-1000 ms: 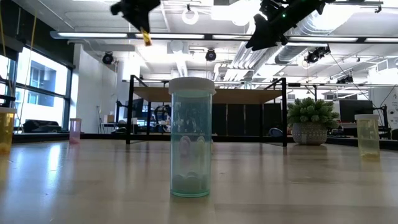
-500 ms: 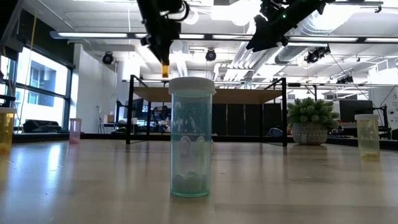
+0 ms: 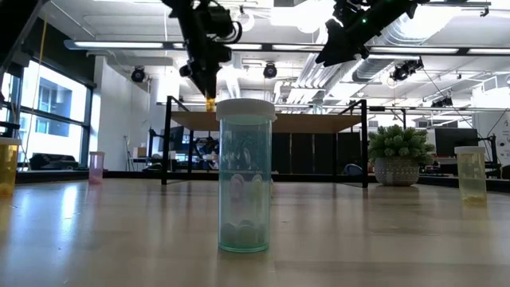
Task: Pick and place medicine bottles onto shelf by color
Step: Put the top orange pill bottle on the shelf
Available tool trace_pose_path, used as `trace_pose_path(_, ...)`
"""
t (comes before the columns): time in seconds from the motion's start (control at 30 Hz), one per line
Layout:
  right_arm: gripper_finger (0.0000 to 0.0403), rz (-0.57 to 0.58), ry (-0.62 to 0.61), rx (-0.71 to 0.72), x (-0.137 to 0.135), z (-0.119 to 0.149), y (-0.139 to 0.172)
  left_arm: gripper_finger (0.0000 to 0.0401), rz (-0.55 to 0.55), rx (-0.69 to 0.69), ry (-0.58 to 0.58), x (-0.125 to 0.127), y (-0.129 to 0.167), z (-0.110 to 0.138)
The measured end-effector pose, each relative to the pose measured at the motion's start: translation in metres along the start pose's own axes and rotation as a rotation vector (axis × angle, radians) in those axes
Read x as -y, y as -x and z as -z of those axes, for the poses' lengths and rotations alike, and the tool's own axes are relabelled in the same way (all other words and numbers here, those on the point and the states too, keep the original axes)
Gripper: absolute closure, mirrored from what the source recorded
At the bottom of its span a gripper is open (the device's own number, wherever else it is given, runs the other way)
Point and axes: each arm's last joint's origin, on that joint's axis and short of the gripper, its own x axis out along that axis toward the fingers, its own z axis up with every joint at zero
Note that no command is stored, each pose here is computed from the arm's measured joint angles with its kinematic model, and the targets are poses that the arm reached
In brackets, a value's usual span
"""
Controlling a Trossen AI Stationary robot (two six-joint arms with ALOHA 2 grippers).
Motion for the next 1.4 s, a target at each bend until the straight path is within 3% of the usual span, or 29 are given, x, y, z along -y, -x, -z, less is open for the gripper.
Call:
trace_pose_path(1.13,0.0212,0.001,0.017,0.010,0.0001,-0.0010,0.0000,0.0288,0.007,-0.049,0.050,-0.0003,-0.0100,0.0023)
trace_pose_path(1.4,0.0212,0.001,0.017,0.011,0.0001,-0.0010,0.0000,0.0269,0.007,-0.049,0.053,-0.0003,-0.0098,0.0023)
